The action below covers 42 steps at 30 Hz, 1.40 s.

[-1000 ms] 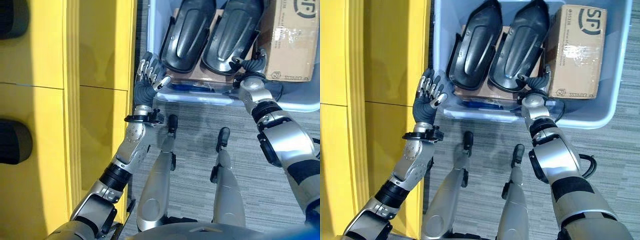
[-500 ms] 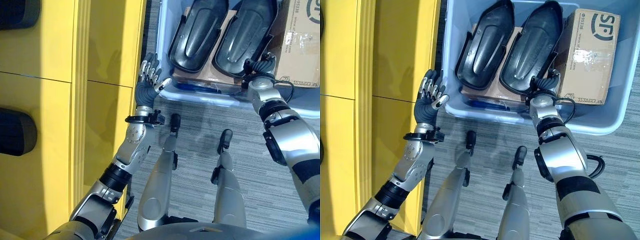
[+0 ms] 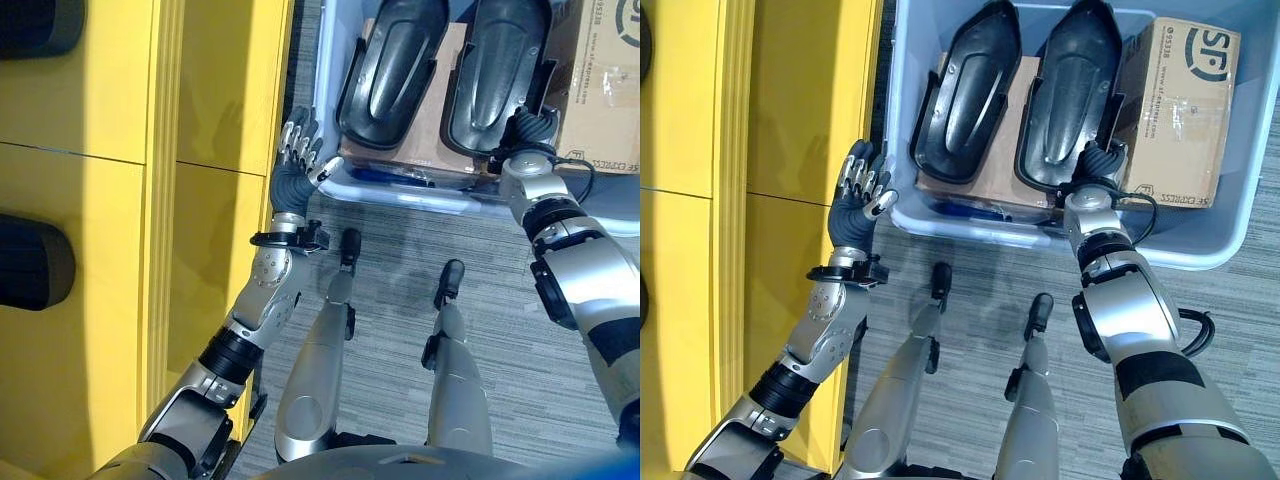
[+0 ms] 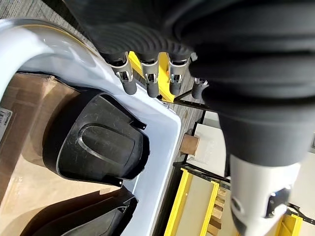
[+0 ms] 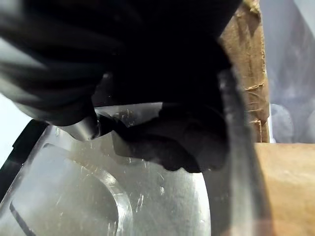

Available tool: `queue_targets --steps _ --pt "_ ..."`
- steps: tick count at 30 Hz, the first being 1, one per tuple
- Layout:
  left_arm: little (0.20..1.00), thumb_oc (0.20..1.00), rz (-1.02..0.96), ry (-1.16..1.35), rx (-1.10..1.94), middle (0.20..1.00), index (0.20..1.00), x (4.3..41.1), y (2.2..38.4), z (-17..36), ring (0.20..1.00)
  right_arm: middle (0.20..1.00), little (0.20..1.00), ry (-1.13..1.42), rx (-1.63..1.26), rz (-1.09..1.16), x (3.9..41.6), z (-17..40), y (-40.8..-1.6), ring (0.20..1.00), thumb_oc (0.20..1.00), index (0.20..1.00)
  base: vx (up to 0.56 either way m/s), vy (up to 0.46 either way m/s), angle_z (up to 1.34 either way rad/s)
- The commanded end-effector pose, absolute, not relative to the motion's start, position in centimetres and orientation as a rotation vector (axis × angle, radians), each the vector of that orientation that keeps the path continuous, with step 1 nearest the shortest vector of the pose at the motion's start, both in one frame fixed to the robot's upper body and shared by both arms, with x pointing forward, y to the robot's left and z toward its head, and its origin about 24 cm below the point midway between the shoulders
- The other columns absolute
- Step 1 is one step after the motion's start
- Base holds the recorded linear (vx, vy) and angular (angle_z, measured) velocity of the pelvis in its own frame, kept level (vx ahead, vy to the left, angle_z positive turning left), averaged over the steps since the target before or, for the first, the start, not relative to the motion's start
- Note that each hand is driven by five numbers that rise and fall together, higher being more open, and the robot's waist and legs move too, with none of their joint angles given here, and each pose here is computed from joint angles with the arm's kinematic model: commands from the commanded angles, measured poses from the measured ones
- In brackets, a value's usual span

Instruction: Move parts from the plastic box to the shelf.

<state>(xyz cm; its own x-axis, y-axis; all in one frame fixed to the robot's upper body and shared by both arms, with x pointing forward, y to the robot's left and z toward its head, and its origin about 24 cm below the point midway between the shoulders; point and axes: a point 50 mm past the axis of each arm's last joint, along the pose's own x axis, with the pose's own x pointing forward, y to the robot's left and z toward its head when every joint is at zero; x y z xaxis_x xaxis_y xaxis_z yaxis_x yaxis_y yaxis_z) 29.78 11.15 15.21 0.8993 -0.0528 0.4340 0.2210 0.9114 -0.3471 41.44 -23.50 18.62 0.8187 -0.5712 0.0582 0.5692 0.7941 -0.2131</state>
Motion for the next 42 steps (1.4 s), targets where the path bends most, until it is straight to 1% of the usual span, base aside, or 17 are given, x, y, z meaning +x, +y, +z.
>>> queue_targets --steps 1,7,8,12,14,15,16,31,32,34,36,39,41,42 --pt "1.000 1.000 -0.258 -0.596 -0.437 1.000 1.000 28.0 10.5 18.4 1.000 0.200 0.200 -0.090 -0.223 -0.506 42.3 20.8 -20.5 0.200 0.200 0.200 0.00 0.000 0.00" --pt "1.000 1.000 -0.236 -0.584 -0.434 1.000 1.000 28.1 11.0 18.1 1.000 0.200 0.200 -0.178 -0.174 -0.471 42.3 22.0 -19.3 0.200 0.200 0.200 0.00 0.000 0.00" --pt "1.000 1.000 -0.223 -0.577 -0.432 1.000 1.000 28.2 11.2 17.9 1.000 0.200 0.200 -0.238 -0.140 -0.452 42.1 22.7 -18.8 0.200 0.200 0.200 0.00 0.000 0.00" --pt "1.000 1.000 -0.201 -0.571 -0.430 1.000 1.000 28.2 11.7 17.7 1.000 0.200 0.200 -0.319 -0.112 -0.427 41.7 23.6 -17.9 0.200 0.200 0.200 0.00 0.000 0.00" --pt "1.000 1.000 -0.181 -0.566 -0.426 1.000 1.000 28.2 12.0 17.6 1.000 0.200 0.200 -0.388 -0.063 -0.395 41.2 24.2 -16.8 0.200 0.200 0.200 0.00 0.000 0.00" --pt "1.000 1.000 -0.148 -0.564 -0.418 1.000 1.000 28.3 12.5 17.4 1.000 0.200 0.200 -0.476 -0.025 -0.347 40.2 24.6 -15.6 0.200 0.200 0.200 -0.01 -0.009 -0.07" --pt "1.000 1.000 -0.141 -0.559 -0.415 1.000 1.000 28.3 12.6 17.3 1.000 0.200 0.200 -0.496 -0.012 -0.338 39.9 24.6 -15.4 0.200 0.200 0.200 -0.01 -0.012 -0.08" --pt "1.000 1.000 -0.077 -0.525 -0.391 1.000 1.000 27.9 14.0 16.2 1.000 0.200 0.200 -0.693 0.108 -0.193 35.3 24.4 -13.1 0.200 0.200 0.200 -0.01 -0.009 -0.03" --pt "1.000 1.000 -0.065 -0.506 -0.384 1.000 1.000 27.8 14.4 15.6 1.000 0.200 0.200 -0.704 0.140 -0.147 34.4 23.7 -12.8 0.200 0.200 0.200 -0.01 -0.043 -0.03" --pt "1.000 1.000 -0.058 -0.491 -0.375 1.000 1.000 27.6 14.7 15.2 1.000 0.200 0.200 -0.690 0.151 -0.120 33.8 22.7 -12.7 0.200 0.200 0.200 0.00 -0.048 -0.02" --pt "1.000 1.000 -0.033 -0.449 -0.370 1.000 1.000 27.2 15.5 14.0 1.000 0.200 0.200 -0.634 0.174 -0.087 32.5 20.1 -13.0 0.200 0.200 0.200 0.02 -0.057 -0.02" --pt "1.000 1.000 -0.022 -0.416 -0.363 1.000 1.000 26.9 15.8 13.1 1.000 0.200 0.200 -0.587 0.189 -0.067 31.9 18.5 -13.0 0.200 0.200 0.200 0.02 -0.038 0.00" --pt "1.000 1.000 0.000 -0.371 -0.349 1.000 1.000 26.6 16.6 11.9 1.000 0.200 0.200 -0.507 0.255 -0.037 31.2 16.2 -13.0 0.200 0.200 0.200 0.03 -0.056 0.05" --pt "1.000 1.000 0.001 -0.370 -0.349 1.000 1.000 26.6 16.6 11.9 1.000 0.200 0.200 -0.505 0.256 -0.036 31.2 16.2 -13.0 0.200 0.200 0.200 0.02 -0.051 0.12"
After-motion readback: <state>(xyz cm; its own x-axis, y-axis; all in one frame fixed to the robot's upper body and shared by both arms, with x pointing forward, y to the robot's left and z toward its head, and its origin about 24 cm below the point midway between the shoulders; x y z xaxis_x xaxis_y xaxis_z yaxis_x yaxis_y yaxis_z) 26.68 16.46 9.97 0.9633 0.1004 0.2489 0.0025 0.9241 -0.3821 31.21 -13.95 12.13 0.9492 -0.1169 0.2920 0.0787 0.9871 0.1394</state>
